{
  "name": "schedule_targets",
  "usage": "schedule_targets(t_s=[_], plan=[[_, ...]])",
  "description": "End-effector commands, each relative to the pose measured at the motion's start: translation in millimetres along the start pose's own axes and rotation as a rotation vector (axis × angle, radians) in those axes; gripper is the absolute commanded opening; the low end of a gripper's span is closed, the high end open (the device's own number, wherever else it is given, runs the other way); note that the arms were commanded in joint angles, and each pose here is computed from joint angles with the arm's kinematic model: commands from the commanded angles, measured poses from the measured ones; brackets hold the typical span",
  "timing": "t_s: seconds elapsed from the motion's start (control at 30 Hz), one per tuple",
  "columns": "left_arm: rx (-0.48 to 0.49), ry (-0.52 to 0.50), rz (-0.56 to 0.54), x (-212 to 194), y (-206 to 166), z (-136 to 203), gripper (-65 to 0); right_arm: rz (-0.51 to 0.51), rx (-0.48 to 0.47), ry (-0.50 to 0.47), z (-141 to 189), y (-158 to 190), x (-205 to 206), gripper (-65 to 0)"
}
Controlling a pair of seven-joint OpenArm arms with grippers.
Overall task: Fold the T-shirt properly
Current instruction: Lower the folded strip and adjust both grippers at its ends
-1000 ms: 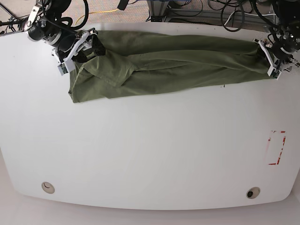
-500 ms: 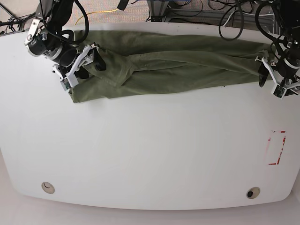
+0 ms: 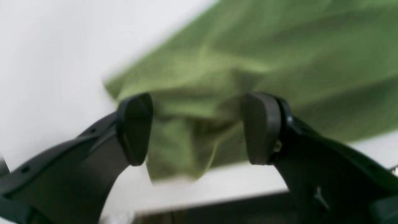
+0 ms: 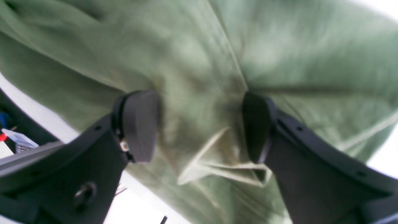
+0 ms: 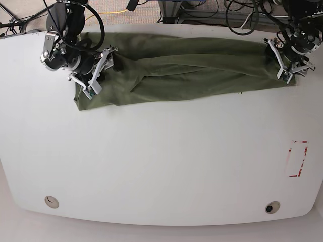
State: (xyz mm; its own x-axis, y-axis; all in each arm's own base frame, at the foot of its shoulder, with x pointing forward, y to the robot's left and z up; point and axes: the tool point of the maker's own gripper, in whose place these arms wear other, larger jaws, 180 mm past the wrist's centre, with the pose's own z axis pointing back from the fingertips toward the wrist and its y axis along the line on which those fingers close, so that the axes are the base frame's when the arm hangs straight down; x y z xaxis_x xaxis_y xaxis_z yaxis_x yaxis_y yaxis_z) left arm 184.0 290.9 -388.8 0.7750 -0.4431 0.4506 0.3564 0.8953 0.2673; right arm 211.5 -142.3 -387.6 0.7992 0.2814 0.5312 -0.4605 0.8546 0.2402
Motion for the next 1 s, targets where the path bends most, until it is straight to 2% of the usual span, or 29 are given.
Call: schedule_targets(t_s=[0.0,0.1,0.13,0.2,0.3,0.33,0.47,0.63,0.87,0.97], plan=[[0.009,-0.002,0.003,-1,8,-1,-22.9,0.022,0.0,-0.028,2,-1,10,-25.4],[0.007,0.026,-0.007,-9,14,-4,-22.9,0.028,0.005,-0.025,3,3,9,-26.5],[0.005,0.028,-0.003,-9,14,-6,-22.9,0.025,0.006,-0.021,2,2,8,-28.9],[0.014,0.015,0.003,-3,19,-9,-22.9,0.021,0.008,-0.017,1,2,6,-37.4],[0.016,0.018,0.014,-3,22,-11,-22.9,0.019,0.007,-0.016,1,2,5,-62.9],[0.015,0.017,0.013,-3,21,-12,-22.9,0.018,0.006,-0.017,1,1,5,-65.0],[0.016,0.014,0.011,-1,21,-11,-22.9,0.022,0.004,-0.012,6,6,-1,-65.0],[0.025,-0.005,0.011,7,25,-13,-22.9,0.073,-0.008,-0.043,22,20,4,-65.0],[0.032,-0.011,0.013,10,28,-13,-22.9,-0.102,0.104,-0.152,47,32,-13,-65.0],[0.034,-0.008,0.01,10,30,-12,-22.9,-0.144,0.111,-0.164,55,32,-21,-65.0]])
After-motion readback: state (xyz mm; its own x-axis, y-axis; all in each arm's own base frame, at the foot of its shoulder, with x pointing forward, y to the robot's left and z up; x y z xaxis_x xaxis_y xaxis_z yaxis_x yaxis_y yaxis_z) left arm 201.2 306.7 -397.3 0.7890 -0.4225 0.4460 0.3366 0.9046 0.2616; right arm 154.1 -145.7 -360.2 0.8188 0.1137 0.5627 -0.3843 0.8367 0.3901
